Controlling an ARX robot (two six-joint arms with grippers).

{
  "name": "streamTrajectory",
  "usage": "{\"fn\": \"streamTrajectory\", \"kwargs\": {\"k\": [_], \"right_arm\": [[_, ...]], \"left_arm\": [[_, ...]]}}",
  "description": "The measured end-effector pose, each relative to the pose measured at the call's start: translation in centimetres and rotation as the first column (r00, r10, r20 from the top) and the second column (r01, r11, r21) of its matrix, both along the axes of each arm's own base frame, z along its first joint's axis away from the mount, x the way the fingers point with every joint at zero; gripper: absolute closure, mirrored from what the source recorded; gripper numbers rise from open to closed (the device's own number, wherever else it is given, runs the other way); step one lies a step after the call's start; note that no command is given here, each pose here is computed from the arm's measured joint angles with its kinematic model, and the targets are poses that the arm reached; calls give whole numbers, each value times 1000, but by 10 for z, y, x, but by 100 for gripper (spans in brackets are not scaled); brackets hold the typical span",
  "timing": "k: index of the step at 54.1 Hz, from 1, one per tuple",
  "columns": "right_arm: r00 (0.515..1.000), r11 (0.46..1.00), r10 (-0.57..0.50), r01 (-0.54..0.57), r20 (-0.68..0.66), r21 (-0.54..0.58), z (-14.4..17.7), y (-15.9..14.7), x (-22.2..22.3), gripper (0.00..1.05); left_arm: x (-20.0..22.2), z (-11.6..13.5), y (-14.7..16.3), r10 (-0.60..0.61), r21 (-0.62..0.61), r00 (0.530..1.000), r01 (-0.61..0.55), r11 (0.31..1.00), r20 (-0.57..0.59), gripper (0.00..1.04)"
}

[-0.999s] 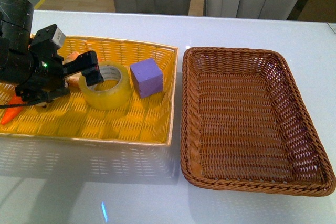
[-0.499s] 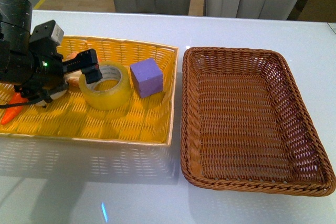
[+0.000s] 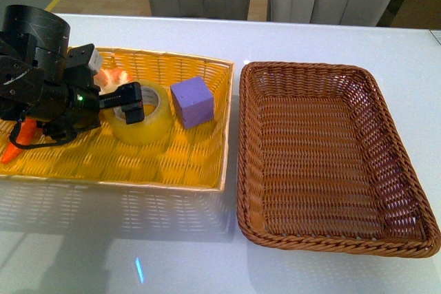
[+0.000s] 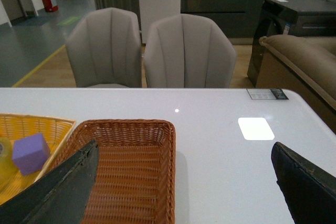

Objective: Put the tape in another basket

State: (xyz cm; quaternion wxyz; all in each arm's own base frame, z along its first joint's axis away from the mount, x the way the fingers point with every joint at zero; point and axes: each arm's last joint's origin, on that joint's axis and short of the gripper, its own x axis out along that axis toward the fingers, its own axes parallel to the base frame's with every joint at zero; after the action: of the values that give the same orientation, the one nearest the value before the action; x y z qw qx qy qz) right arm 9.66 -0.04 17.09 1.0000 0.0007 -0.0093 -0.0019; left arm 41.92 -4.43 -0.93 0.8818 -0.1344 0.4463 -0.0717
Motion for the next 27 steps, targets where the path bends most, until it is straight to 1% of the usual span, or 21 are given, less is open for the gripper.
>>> {"fn": "streamTrajectory", "kwargs": {"k": [11,17,18,27], "right_arm": [[1000,1000,0,0,0,0,0,0,0,9],[1000,1000,0,0,0,0,0,0,0,9],[1000,1000,0,0,0,0,0,0,0,9],[1000,1000,0,0,0,0,0,0,0,9]], "left_arm": [[5,-1,-2,-7,13,1000,7,1000,7,10],[5,1,-5,-17,15,1000,17,1000,25,34],[3,5,-6,-18,28,999,17,999,33,53],[-1,14,-5,-16,36,998,14,999,55,78]]}}
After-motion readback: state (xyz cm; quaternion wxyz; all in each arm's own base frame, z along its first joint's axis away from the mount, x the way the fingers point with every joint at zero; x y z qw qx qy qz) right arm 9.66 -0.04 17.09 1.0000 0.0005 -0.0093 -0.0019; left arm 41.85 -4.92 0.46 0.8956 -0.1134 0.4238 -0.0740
